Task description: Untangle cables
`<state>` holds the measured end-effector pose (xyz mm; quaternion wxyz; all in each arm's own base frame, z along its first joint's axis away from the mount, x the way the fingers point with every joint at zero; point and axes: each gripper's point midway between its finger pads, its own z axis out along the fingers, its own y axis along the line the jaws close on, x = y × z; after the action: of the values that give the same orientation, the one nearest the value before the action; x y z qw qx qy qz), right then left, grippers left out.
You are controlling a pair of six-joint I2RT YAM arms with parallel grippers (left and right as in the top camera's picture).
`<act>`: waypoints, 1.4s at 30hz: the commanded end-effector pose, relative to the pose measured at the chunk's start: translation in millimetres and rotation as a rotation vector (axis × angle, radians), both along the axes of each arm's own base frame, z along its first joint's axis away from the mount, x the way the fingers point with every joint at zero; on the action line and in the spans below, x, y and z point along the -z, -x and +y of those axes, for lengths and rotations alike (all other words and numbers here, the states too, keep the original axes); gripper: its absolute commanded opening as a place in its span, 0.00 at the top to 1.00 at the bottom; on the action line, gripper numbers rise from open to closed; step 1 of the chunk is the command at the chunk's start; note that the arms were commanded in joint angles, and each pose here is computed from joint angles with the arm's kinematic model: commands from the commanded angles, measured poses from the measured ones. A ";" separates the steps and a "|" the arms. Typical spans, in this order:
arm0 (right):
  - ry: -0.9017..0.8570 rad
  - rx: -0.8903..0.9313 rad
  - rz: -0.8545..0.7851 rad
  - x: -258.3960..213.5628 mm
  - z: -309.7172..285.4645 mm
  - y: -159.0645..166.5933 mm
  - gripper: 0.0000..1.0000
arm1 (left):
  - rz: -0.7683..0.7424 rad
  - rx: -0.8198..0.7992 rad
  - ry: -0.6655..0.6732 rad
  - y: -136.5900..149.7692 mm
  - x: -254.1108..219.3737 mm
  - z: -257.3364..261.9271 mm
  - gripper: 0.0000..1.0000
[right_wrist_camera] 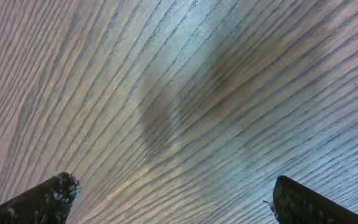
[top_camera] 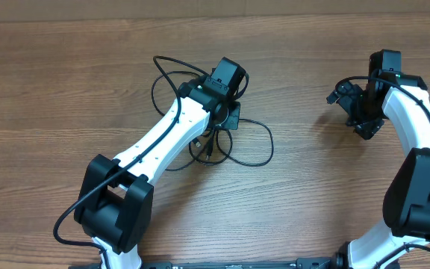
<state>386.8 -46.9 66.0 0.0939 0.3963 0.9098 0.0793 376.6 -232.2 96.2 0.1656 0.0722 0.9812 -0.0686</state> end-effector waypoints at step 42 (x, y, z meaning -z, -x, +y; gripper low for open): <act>0.013 0.007 -0.006 -2.0 -2.6 0.2 0.00 | 0.001 0.634 -0.004 76.0 8.9 -86.3 0.53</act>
<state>386.8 -46.9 66.0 0.0939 0.3965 0.9098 0.0793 315.5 -310.2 94.2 0.1404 0.2748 0.9438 -0.1185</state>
